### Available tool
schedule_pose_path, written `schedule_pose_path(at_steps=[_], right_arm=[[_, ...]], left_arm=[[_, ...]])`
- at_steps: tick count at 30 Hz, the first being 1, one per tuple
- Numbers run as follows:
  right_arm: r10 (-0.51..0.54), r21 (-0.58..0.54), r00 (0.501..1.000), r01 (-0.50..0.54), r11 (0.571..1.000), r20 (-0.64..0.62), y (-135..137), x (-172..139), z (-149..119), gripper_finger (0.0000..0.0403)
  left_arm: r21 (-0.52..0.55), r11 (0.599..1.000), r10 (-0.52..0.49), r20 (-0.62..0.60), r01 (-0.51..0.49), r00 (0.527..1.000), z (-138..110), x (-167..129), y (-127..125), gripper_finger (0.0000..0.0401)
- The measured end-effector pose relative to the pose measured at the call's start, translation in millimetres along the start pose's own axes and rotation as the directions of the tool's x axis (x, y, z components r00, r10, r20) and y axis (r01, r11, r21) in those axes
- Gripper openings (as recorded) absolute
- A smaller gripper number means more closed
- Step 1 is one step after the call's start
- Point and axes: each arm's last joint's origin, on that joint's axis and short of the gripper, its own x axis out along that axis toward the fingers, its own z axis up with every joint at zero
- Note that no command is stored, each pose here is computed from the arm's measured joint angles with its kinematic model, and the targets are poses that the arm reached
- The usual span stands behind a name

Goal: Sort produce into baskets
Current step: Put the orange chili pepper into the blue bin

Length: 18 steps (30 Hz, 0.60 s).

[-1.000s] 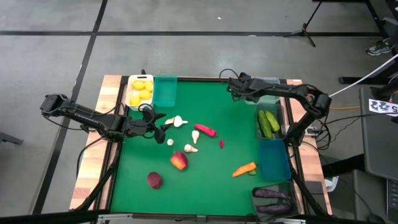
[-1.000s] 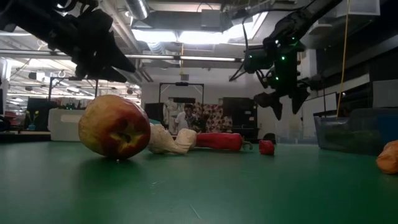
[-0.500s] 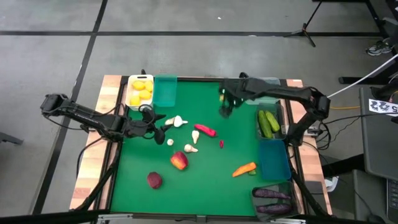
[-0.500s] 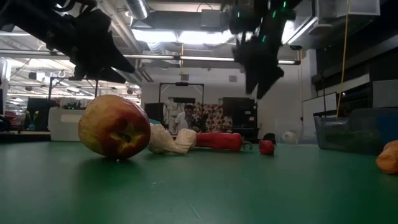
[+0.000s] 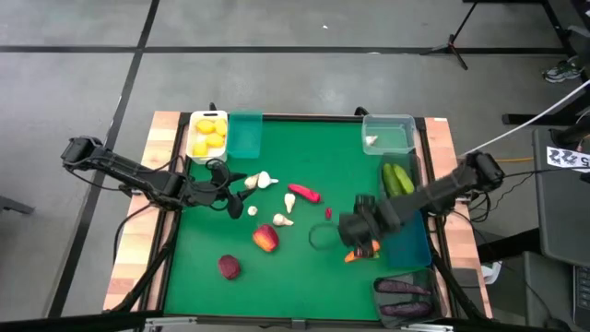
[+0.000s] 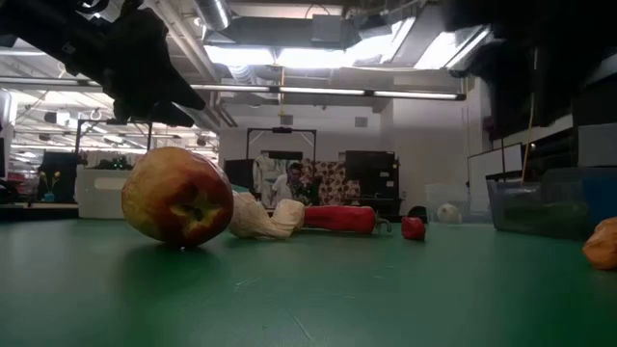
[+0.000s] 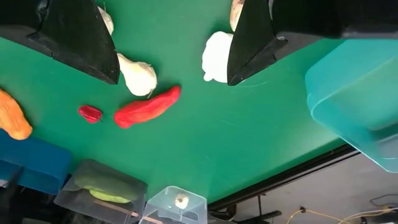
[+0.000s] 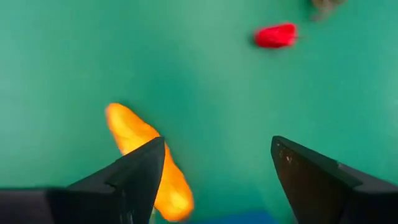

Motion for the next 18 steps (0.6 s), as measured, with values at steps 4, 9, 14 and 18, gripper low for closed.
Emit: schedule_pose_path(at_steps=[4, 9, 14, 18], right_arm=[[-0.01, -0.009, 0.997, 0.011, 1.0, 0.075, 24.0, 5.4, -12.9, 0.0294], [-0.005, 0.027, 0.992, 0.002, 1.0, 0.125, 34.7, 26.3, -17.1, 0.0294], [0.063, 0.006, 0.998, -0.063, 0.998, -0.031, 39.6, 50.6, -24.3, 0.0294], [0.069, -0.003, 0.992, -0.07, 0.998, -0.102, 43.0, 66.5, -26.7, 0.0294]], left_arm=[[0.0, 1.0, 0.001, 0.0, -0.001, 1.0, 0.0, 0.0, 0.0, 0.029], [-0.009, 1.0, 0.001, 0.001, -0.001, 1.0, 0.0, 0.0, 0.0, 0.029], [-0.012, 1.0, 0.002, 0.0, -0.002, 1.0, -0.1, 0.0, 0.1, 0.029], [-0.004, 1.0, 0.008, -0.009, -0.008, 1.0, -1.1, 0.0, 0.8, 0.029]])
